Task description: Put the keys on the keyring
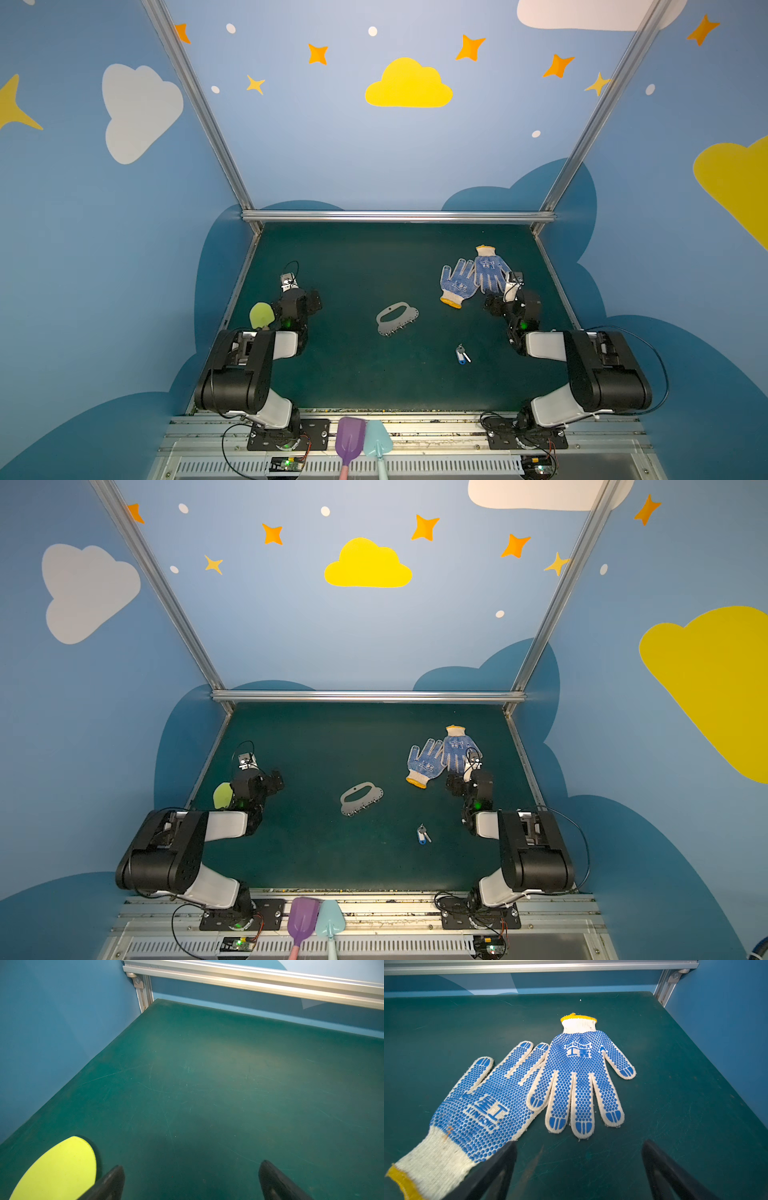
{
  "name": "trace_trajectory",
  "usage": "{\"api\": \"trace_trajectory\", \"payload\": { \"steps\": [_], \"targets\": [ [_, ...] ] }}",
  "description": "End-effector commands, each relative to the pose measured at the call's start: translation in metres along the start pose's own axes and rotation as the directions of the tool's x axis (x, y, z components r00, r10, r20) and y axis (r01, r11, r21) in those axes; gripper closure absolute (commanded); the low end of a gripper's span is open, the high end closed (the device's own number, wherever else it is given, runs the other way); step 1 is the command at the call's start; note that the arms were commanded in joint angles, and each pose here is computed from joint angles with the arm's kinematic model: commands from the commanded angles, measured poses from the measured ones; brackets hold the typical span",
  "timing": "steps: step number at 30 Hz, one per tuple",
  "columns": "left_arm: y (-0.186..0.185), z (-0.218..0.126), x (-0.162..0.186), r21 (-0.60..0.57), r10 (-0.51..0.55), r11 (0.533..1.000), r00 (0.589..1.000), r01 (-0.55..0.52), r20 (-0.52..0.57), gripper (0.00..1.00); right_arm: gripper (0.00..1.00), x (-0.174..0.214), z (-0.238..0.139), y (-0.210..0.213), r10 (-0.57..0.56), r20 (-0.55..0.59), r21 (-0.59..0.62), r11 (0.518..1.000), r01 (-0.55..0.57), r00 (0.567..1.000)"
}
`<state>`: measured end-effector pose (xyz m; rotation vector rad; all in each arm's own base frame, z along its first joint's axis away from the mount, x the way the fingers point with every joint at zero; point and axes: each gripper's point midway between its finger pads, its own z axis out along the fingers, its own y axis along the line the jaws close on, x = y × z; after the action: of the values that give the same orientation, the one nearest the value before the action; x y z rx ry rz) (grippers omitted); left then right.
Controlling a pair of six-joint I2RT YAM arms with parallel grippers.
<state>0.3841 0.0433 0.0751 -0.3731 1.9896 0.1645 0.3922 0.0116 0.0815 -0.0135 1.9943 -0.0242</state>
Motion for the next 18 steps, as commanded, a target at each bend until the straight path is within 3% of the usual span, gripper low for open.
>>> {"api": "trace_trajectory", "payload": {
  "steps": [1, 3, 5, 7, 8, 9, 11, 12, 14, 16, 17, 18],
  "targets": [
    [0.002, -0.003, -0.011, -0.005, -0.020, 1.000, 0.999, 0.020, 0.035, 0.00, 0.05, -0.014, -0.002, -0.001, 0.012, 0.049, 0.012, 1.000, -0.013, 0.999],
    [0.002, -0.004, -0.023, -0.018, -0.034, 0.999, 0.998, 0.035, 0.045, 0.00, 0.05, -0.027, -0.005, 0.001, 0.001, 0.039, 0.006, 1.000, -0.001, 0.999],
    [0.006, -0.006, -0.040, -0.068, -0.021, 0.997, 1.000, 0.020, -0.016, 0.00, 0.05, -0.037, -0.012, 0.007, -0.023, -0.049, -0.030, 0.999, 0.021, 0.999],
    [0.013, -0.012, -0.057, -0.131, -0.058, 0.990, 0.997, 0.052, -0.046, 0.00, 0.05, -0.060, -0.024, 0.005, 0.093, -0.062, -0.027, 0.995, -0.095, 0.994],
    [0.013, -0.016, -0.068, -0.130, -0.109, 0.986, 0.993, 0.101, -0.052, 0.00, 0.05, -0.069, -0.032, 0.000, 0.253, -0.077, -0.008, 0.967, -0.254, 0.964],
    [0.011, -0.022, -0.079, -0.119, -0.165, 0.980, 0.985, 0.157, -0.060, 0.00, 0.05, -0.073, -0.042, -0.005, 0.402, -0.124, 0.014, 0.915, -0.403, 0.907],
    [-0.002, -0.036, -0.092, -0.054, -0.261, 0.965, 0.958, 0.256, -0.119, 0.00, 0.03, -0.075, -0.056, 0.000, 0.565, -0.216, -0.008, 0.815, -0.580, 0.796],
    [-0.015, -0.046, -0.096, 0.015, -0.300, 0.952, 0.940, 0.306, -0.162, 0.00, 0.04, -0.077, -0.061, 0.016, 0.566, -0.284, -0.104, 0.785, -0.611, 0.774],
    [-0.047, -0.066, -0.097, 0.196, -0.322, 0.907, 0.914, 0.373, -0.246, 0.02, 0.06, -0.081, -0.077, 0.048, 0.495, -0.381, -0.278, 0.744, -0.608, 0.781],
    [-0.074, -0.087, -0.093, 0.326, -0.345, 0.833, 0.881, 0.446, -0.325, 0.11, 0.17, -0.073, -0.094, 0.068, 0.452, -0.450, -0.314, 0.727, -0.611, 0.770],
    [-0.085, -0.098, -0.087, 0.370, -0.339, 0.799, 0.863, 0.474, -0.375, 0.16, 0.20, -0.066, -0.104, 0.078, 0.414, -0.480, -0.326, 0.734, -0.596, 0.773],
    [-0.093, -0.109, -0.080, 0.388, -0.325, 0.778, 0.845, 0.494, -0.425, 0.21, 0.31, -0.060, -0.114, 0.084, 0.379, -0.501, -0.322, 0.753, -0.574, 0.778]
  ]
}}
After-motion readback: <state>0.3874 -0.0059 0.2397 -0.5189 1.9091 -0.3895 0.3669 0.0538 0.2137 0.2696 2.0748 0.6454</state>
